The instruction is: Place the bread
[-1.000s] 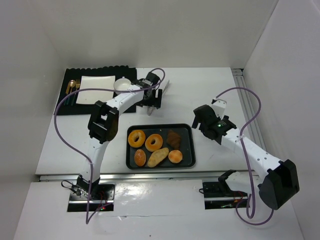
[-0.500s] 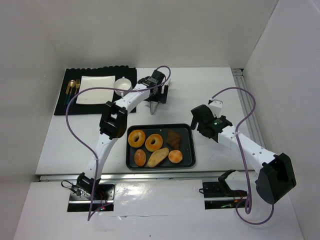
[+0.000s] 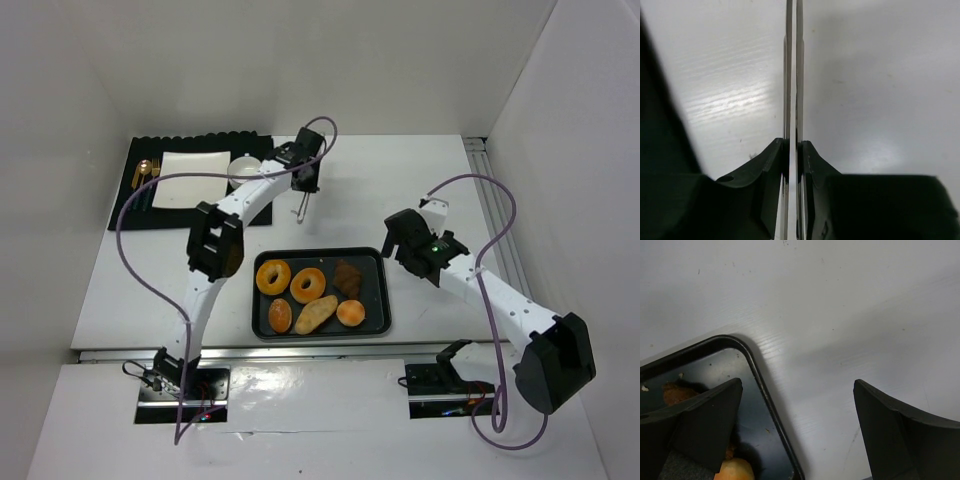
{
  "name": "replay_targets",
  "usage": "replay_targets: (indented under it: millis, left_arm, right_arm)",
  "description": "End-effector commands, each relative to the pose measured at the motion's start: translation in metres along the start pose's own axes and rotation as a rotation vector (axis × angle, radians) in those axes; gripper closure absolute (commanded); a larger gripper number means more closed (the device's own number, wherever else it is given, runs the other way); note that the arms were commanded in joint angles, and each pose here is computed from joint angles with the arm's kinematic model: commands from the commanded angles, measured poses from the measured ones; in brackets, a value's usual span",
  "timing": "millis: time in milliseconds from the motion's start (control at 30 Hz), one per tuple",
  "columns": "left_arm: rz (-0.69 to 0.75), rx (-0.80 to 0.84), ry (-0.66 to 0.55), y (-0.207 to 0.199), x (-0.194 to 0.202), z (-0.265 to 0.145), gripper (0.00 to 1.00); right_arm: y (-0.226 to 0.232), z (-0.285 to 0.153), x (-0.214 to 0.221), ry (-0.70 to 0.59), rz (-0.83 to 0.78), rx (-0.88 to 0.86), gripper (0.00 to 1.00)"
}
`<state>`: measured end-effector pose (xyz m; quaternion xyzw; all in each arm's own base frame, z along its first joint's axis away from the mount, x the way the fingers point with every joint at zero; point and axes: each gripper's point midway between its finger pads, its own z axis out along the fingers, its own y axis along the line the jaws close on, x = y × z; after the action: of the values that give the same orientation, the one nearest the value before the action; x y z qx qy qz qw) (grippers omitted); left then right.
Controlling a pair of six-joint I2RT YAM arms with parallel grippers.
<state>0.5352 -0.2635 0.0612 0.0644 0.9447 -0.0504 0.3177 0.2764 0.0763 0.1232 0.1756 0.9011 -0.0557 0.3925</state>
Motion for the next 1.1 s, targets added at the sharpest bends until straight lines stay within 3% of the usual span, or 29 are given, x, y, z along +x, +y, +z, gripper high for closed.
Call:
replay_targets:
  millis: [0, 67, 167, 233, 333, 467, 667, 867, 1067]
  left_arm:
    - [0.025, 0.086, -0.3, -0.018, -0.092, -0.14, 0.7]
    - [0.024, 0.138, -0.333, -0.017, -0.091, -0.19, 0.68]
    - [0.028, 0.197, -0.25, -0.018, -0.056, -0.228, 0.67]
    - [0.043, 0.201, -0.136, -0.022, -0.012, -0.232, 0.66]
    - [0.05, 0.272, -0.095, -0.037, 0.024, -0.261, 0.6]
    - [0.074, 0.231, 0.017, -0.038, 0.081, -0.274, 0.51]
    - [0.077, 0.26, -0.012, -0.045, 0.095, -0.306, 0.38]
    - [0.057, 0.353, 0.008, -0.062, 0.099, -0.317, 0.37]
    - [-0.004, 0.339, 0.077, -0.089, 0.123, -0.31, 0.32]
  right_arm:
    - [0.005, -0.009, -0.016, -0.061, 0.068, -0.032, 0.01]
    - [0.005, -0.012, -0.019, -0.068, 0.075, -0.039, 0.01]
    - [0.005, -0.015, -0.022, -0.085, 0.091, -0.054, 0.01]
    - [0.007, -0.017, -0.024, -0.091, 0.091, -0.071, 0.01]
    - [0.008, -0.022, -0.03, -0.108, 0.096, -0.086, 0.01]
    - [0.008, -0.026, -0.035, -0.126, 0.09, -0.1, 0.01]
    - [0.01, -0.028, -0.038, -0.131, 0.095, -0.106, 0.01]
    - [0.006, -0.031, -0.041, -0.143, 0.102, -0.105, 0.01]
    - [0.005, -0.033, -0.041, -0.142, 0.111, -0.106, 0.01]
